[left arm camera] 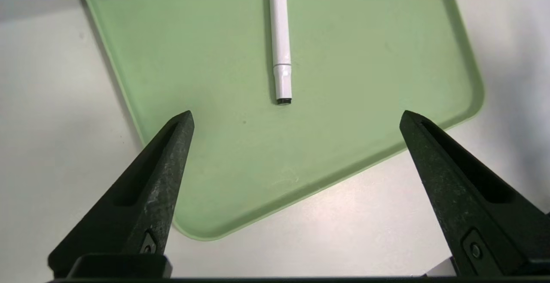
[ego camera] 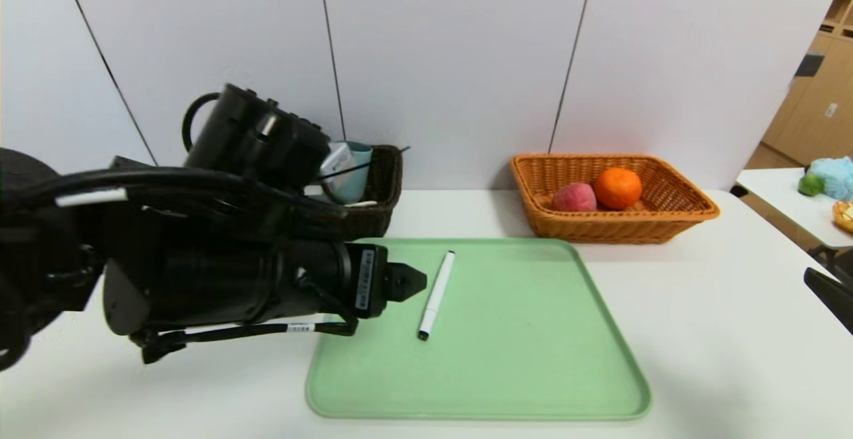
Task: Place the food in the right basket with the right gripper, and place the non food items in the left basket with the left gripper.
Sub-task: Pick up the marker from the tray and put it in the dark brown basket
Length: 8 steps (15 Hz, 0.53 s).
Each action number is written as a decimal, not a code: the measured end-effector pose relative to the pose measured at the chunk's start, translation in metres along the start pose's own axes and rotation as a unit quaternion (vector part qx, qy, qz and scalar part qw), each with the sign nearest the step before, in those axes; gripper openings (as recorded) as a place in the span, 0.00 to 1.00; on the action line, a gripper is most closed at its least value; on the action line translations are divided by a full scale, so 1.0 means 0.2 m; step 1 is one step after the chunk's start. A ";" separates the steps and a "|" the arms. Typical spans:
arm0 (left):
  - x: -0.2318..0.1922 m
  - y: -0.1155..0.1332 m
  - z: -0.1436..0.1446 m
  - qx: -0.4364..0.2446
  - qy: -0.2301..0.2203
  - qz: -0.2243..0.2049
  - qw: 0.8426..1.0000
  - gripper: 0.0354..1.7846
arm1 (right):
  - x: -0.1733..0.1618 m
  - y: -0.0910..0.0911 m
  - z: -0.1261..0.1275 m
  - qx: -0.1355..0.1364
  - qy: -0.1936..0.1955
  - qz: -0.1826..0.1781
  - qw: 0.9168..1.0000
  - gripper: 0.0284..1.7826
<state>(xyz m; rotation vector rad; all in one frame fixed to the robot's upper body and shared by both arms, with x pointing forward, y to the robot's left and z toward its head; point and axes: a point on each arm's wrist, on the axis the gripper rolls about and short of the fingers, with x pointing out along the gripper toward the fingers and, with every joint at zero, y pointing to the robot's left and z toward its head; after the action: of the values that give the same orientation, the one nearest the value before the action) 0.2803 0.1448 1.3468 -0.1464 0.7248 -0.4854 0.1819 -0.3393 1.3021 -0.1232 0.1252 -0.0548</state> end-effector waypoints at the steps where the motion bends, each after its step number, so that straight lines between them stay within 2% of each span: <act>1: 0.05 -0.01 -0.01 0.002 0.000 0.007 1.000 0.94 | 0.00 0.00 0.00 -0.001 0.000 0.000 1.000 0.95; 5: 0.26 -0.05 -0.05 0.009 0.013 0.017 1.000 0.94 | 0.00 0.00 0.00 -0.002 0.001 0.000 1.000 0.95; 8: 0.44 -0.06 -0.09 0.015 0.021 0.044 0.999 0.94 | 0.00 0.00 0.00 -0.002 -0.001 0.000 1.000 0.95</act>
<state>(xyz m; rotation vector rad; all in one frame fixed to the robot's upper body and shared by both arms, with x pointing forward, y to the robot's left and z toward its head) 0.3198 0.0934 1.2845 -0.0759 0.7612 -0.4161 0.1820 -0.3393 1.3026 -0.1265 0.1242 -0.0546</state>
